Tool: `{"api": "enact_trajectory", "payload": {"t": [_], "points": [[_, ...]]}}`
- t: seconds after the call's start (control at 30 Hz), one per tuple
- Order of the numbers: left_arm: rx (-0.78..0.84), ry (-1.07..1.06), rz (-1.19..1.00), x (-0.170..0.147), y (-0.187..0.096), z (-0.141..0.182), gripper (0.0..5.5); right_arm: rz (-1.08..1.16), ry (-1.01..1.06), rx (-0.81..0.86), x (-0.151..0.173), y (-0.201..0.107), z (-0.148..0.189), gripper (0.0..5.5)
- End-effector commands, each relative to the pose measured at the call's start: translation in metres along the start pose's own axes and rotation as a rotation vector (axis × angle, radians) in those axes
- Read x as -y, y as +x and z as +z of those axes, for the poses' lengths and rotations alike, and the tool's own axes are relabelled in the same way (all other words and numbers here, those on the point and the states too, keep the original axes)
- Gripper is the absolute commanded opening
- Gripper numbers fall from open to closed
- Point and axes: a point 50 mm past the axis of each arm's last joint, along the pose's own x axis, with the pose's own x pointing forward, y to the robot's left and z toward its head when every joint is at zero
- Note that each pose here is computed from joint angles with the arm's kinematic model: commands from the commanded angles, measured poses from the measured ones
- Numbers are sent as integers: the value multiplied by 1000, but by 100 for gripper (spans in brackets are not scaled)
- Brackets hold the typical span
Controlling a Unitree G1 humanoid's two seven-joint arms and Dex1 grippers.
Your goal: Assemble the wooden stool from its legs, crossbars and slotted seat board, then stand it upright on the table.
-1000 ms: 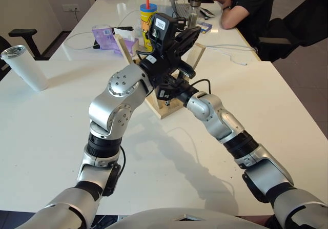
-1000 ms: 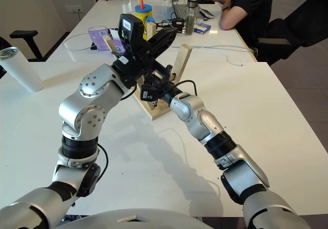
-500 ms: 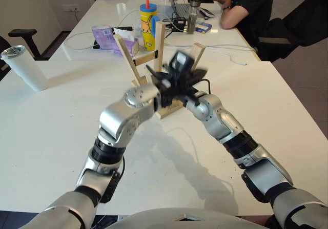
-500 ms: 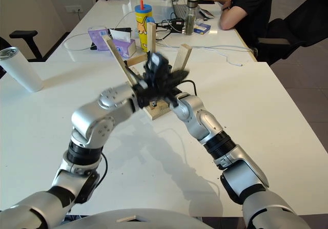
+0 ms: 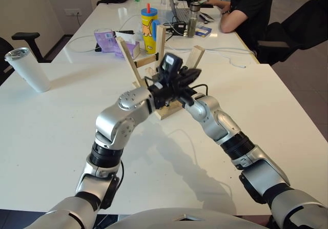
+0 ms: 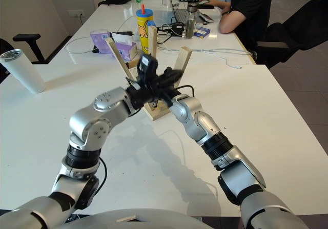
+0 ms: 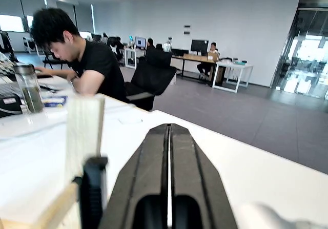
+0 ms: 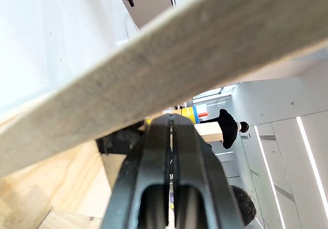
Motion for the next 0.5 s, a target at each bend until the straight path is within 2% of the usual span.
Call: {"api": "enact_trajectory", "payload": {"t": [0.03, 0.13, 0.17, 0.2, 0.27, 0.33, 0.4, 0.5], "points": [[367, 77, 30, 0, 1, 92, 2, 644, 105, -375, -138, -62, -63, 0], [526, 85, 62, -4, -3, 130, 2, 637, 106, -382, -137, -62, -65, 0], [513, 69, 59, -4, -3, 131, 2, 636, 106, -380, -137, -61, -64, 0], [430, 67, 67, -7, 2, 121, 2, 634, 109, -377, -136, -60, -63, 0], [204, 60, 90, -17, 9, 79, 2, 630, 115, -373, -136, -59, -60, 0], [-116, 24, 56, -17, 5, 9, 2, 629, 117, -375, -136, -59, -60, 0], [-400, 9, 0, -6, -12, -57, 2, 629, 118, -379, -136, -61, -61, 0], [-626, 45, -91, 15, -35, -113, 2, 631, 122, -382, -137, -62, -60, 0]]}}
